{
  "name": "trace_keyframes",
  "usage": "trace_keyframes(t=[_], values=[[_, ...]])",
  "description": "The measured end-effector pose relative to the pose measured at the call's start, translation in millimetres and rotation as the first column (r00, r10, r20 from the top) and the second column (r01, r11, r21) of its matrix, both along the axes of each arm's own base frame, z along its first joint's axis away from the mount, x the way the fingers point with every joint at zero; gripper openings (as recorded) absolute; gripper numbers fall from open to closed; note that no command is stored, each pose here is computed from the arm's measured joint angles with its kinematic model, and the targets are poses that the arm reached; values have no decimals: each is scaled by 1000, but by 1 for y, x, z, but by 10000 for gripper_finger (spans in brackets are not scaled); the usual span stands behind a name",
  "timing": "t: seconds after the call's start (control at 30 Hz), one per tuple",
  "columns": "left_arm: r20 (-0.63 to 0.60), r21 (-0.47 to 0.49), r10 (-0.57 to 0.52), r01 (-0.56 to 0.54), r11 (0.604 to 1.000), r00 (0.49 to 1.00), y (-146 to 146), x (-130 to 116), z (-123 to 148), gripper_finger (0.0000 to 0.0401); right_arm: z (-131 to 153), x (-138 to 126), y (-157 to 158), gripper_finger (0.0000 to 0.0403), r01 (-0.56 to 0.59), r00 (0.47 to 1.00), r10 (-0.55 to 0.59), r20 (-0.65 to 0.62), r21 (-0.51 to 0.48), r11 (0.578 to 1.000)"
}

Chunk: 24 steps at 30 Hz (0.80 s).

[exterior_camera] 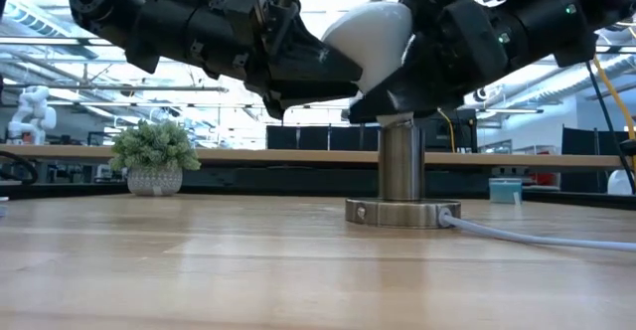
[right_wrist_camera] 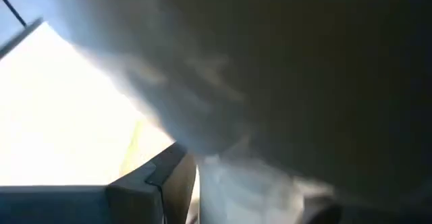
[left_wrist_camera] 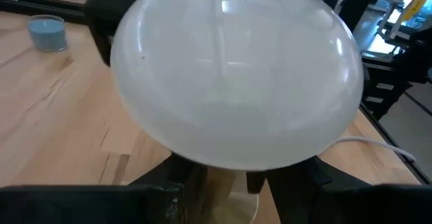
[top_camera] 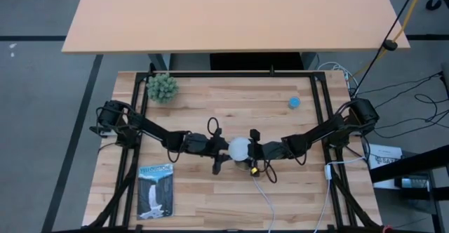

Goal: Screw lightbulb
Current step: Insert the lightbulb into the desk lamp

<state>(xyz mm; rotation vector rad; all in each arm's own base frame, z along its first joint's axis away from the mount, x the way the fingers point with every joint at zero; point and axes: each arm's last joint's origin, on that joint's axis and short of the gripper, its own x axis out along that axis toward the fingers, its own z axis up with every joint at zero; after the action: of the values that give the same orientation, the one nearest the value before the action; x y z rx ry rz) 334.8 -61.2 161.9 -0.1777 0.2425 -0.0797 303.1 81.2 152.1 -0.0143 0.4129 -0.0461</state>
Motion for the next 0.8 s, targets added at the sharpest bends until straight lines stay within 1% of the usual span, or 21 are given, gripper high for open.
trace_keyframes(t=[0.07, 0.23, 0.3, 0.43, 0.53, 0.67, 0.8], values=[[2, -7, 2, -2, 1000, 1000, 0, 0, 1, 144, 3, -4, -1, 199, 6, 999, -6, -31, 6, 1000], [30, 3, 0, 0, 1000, 1000, 0, 1, 4, 144, 18, -10, -3, 199, 7, 1000, -7, -13, 19, 1000], [35, 4, 0, 0, 1000, 999, 0, 1, 4, 144, 21, -13, -4, 199, 12, 999, -11, -38, 21, 1000], [34, 5, 0, 0, 1000, 999, 0, 1, 4, 144, 20, -20, -5, 199, 42, 993, -35, -113, 59, 997], [31, 5, 0, 0, 1000, 1000, 0, 1, 4, 144, 18, -21, -2, 199, 10, 992, 1, -129, 88, 996], [35, 4, 2, -2, 1000, 999, 1, 1, 4, 144, 13, -24, 0, 199, 15, 983, 3, -183, 95, 995], [36, 5, 1, -2, 1000, 999, 1, 1, 4, 144, 11, -24, 0, 199, 25, 982, -6, -189, 95, 995]])
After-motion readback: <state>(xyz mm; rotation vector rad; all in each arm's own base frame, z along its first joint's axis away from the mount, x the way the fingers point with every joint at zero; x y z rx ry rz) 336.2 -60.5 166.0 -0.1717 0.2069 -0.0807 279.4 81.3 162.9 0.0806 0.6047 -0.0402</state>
